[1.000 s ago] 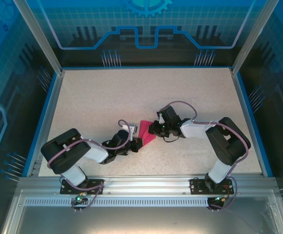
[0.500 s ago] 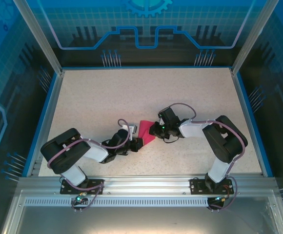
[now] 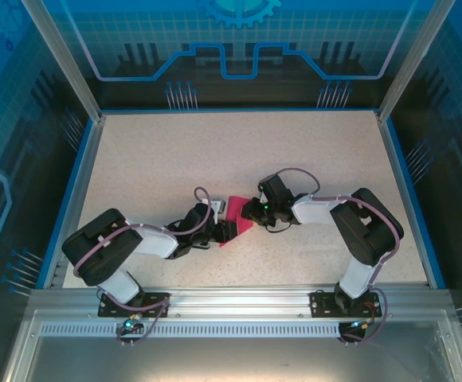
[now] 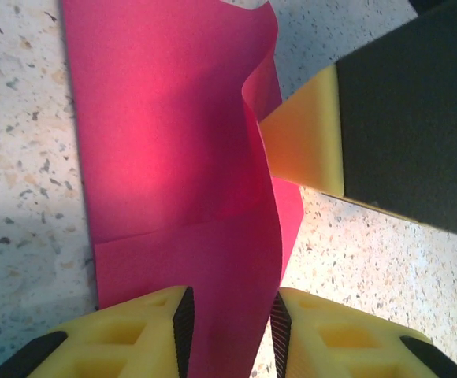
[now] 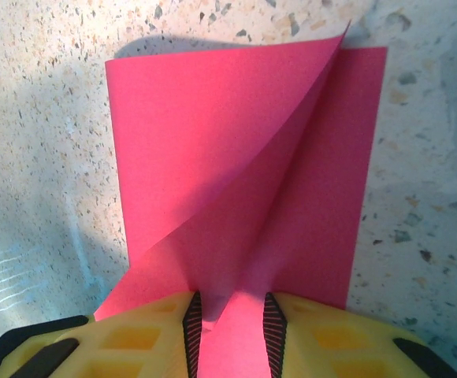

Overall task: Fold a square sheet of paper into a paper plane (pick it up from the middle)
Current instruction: Fourth fold the wing at the center of the table.

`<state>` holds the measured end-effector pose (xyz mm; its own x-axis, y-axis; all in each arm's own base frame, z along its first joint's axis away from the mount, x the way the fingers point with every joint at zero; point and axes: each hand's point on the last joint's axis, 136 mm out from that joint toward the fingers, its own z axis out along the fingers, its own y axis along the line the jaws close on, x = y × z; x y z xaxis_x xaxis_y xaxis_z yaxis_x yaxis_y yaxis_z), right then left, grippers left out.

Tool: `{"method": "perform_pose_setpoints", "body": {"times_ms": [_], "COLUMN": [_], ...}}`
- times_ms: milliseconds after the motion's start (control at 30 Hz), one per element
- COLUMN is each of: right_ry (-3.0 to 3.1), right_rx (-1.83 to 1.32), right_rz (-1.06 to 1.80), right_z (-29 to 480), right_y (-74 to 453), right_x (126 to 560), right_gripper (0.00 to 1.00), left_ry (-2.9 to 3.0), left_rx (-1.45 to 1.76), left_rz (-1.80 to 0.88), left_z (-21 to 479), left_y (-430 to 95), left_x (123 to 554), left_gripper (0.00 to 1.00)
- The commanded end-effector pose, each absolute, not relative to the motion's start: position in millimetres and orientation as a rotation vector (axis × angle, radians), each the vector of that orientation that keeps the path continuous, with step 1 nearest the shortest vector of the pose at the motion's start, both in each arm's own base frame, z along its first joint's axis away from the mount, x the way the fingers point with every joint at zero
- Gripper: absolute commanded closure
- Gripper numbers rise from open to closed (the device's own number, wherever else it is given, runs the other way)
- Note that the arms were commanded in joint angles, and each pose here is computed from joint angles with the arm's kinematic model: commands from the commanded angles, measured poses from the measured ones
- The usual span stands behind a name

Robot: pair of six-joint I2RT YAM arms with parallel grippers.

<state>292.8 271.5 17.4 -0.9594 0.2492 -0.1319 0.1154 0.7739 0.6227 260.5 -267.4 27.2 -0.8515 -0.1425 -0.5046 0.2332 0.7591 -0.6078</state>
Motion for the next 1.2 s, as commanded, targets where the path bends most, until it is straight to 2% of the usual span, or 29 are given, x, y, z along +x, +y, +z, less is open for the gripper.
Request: {"method": "perform_pose_setpoints", "body": {"times_ms": [0,300,600,700,900,1167], "right_ry": [2.837,2.834,2.763,2.712,2.607,2.623], "right_rx": [0.308,0.308,0.280,0.249,0.162,0.086], "right_rz": [0.874,0.884,0.931,0.967,1.011,1.019], "right_z": [-2,-2,7,20,52,52], "right_y": [266,268,267,269,272,285], "right_x": [278,279,280,282,287,282], "right_gripper": [0.70,0.69,0.63,0.62,0.62,0.64], "left_ry": [2.465,2.527,2.546,2.528,2.454,2.393], "left_rx": [0.071,0.129,0.080,0.047,-0.010,-0.102], "left_rz": [-0.930,-0.873,-0.865,-0.918,-1.079,-1.219], "left_z": [29,24,21,24,37,43], "left_y": [-268,-270,-266,-266,-267,-263], "left_x": [260,260,262,262,260,261], "left_gripper": [0.67,0.69,0.90,0.94,0.96,0.97]}}
